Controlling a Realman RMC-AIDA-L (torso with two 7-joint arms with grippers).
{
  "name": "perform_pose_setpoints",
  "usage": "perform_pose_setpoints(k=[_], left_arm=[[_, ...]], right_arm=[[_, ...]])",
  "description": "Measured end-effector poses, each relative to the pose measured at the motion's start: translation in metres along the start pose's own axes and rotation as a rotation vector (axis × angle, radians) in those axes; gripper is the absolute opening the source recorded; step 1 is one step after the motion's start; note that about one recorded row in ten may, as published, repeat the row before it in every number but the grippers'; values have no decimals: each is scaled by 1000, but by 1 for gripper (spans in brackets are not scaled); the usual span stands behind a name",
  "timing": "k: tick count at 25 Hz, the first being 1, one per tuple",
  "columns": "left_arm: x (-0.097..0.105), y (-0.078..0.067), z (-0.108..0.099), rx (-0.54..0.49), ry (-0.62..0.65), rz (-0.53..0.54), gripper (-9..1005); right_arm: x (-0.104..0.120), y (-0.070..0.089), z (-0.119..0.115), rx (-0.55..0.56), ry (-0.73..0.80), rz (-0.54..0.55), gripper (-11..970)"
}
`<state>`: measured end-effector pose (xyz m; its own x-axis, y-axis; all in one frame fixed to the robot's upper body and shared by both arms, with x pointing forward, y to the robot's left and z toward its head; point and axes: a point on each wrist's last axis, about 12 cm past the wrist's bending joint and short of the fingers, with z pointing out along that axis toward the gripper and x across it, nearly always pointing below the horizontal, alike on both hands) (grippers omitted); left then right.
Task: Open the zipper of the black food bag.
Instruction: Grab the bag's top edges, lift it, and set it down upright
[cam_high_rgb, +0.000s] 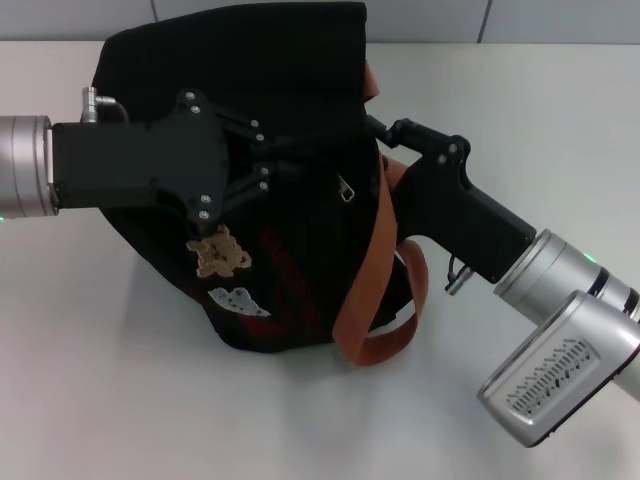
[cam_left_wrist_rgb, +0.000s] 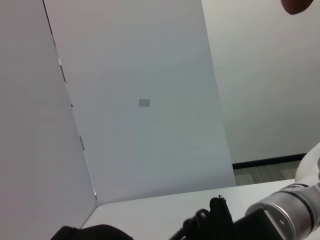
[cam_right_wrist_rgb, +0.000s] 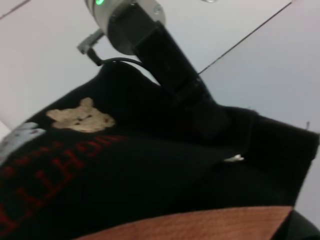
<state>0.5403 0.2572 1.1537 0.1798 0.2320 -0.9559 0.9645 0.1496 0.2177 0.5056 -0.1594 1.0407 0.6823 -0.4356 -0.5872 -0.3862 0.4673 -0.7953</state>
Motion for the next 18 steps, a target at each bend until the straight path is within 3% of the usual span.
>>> perform_pose_setpoints(k=[18], left_arm=[[0, 1, 6, 11, -3, 5, 107]], right_arm=[[2, -2, -3, 28, 21, 18, 404]])
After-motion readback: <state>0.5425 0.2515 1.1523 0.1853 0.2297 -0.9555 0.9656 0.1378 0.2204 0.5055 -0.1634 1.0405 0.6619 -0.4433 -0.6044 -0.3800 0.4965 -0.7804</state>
